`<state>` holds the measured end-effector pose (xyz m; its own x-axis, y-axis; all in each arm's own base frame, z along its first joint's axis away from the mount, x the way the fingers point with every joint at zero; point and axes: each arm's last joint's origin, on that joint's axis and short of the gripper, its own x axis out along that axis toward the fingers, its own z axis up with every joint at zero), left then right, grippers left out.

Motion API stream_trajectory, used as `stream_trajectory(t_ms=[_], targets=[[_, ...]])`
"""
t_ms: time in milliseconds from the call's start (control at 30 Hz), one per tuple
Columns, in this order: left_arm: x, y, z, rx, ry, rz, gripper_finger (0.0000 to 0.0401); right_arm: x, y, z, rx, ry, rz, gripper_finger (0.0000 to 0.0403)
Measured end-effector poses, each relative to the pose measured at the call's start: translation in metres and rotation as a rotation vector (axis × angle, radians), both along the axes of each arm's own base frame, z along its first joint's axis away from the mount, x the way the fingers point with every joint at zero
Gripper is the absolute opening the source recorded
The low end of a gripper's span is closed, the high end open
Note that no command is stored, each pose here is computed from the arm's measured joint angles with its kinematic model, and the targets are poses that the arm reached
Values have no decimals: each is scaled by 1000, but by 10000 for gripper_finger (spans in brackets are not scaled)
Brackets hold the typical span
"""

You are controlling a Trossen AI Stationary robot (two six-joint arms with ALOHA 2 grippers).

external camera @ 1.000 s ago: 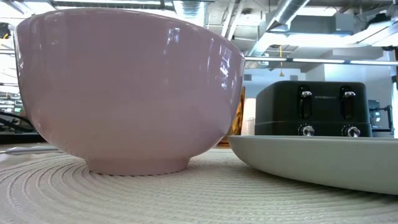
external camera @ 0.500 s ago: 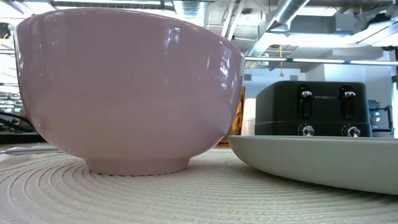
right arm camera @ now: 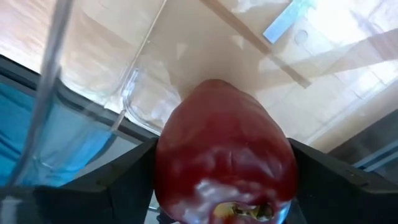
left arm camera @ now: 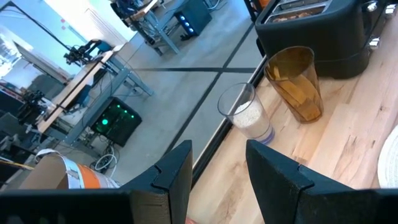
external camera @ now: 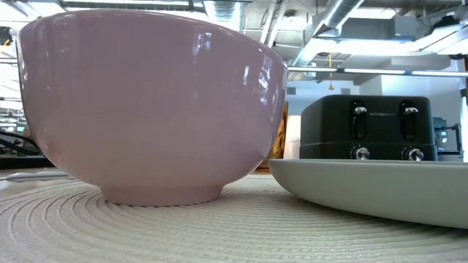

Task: Arrange a breakfast setting
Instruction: Put the apple on the blue plate

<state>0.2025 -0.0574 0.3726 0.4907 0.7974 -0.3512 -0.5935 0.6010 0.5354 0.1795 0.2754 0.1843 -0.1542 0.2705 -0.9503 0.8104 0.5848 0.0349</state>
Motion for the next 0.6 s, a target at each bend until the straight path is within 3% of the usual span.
stream_trajectory(t_ms=[133, 300, 600], targets=[[0, 0, 0, 0, 0, 0, 139, 0, 0, 0, 4, 5, 1, 313], [0, 0, 0, 0, -1, 0, 139, 0, -1, 4, 12, -2, 1, 313], [0, 0, 0, -5, -8, 3, 139, -9, -18, 59, 39, -118, -20, 313]])
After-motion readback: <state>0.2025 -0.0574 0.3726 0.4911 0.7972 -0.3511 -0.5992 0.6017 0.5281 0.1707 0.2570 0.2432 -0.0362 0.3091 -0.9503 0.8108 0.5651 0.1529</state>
